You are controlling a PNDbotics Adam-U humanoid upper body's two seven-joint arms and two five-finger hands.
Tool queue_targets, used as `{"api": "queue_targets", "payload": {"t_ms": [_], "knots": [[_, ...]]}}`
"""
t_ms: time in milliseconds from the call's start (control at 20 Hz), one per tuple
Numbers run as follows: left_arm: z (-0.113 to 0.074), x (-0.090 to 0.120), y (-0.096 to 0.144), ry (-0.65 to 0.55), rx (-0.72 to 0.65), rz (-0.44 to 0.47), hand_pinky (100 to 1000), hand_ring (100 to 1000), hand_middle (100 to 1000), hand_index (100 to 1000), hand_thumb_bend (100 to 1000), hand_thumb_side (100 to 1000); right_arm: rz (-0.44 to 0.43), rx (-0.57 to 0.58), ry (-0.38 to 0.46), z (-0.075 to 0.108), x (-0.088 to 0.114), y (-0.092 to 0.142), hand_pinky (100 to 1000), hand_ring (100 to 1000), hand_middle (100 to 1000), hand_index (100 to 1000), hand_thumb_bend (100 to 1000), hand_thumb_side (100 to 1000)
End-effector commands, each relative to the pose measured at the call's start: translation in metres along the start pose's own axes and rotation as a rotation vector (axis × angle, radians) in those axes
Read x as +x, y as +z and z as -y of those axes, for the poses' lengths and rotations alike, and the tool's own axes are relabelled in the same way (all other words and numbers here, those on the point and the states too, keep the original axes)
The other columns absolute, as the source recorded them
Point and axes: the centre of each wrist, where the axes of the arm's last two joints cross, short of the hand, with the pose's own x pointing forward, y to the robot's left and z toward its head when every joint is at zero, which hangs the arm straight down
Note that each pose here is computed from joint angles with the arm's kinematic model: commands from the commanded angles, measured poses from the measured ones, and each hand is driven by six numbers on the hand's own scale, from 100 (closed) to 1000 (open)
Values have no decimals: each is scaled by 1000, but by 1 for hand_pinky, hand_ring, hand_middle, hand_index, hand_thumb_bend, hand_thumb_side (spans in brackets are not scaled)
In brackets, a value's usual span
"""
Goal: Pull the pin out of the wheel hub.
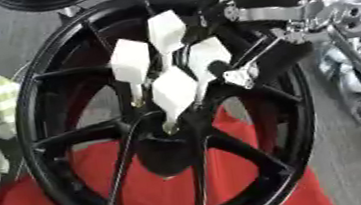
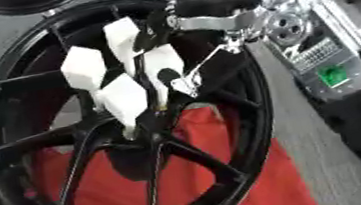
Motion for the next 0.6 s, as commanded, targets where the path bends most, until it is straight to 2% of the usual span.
{"api": "queue_targets", "payload": {"t_ms": [50, 600], "knots": [[0, 8, -3, -5, -8, 35, 637, 746, 699, 756, 100, 814, -24, -3, 26, 3, -3, 2, 865, 797, 799, 863, 100, 267], [0, 9, -3, -4, -9, 39, 638, 746, 699, 755, 100, 813, -56, 26, 42, -2, -11, -2, 863, 798, 796, 862, 100, 279]]}}
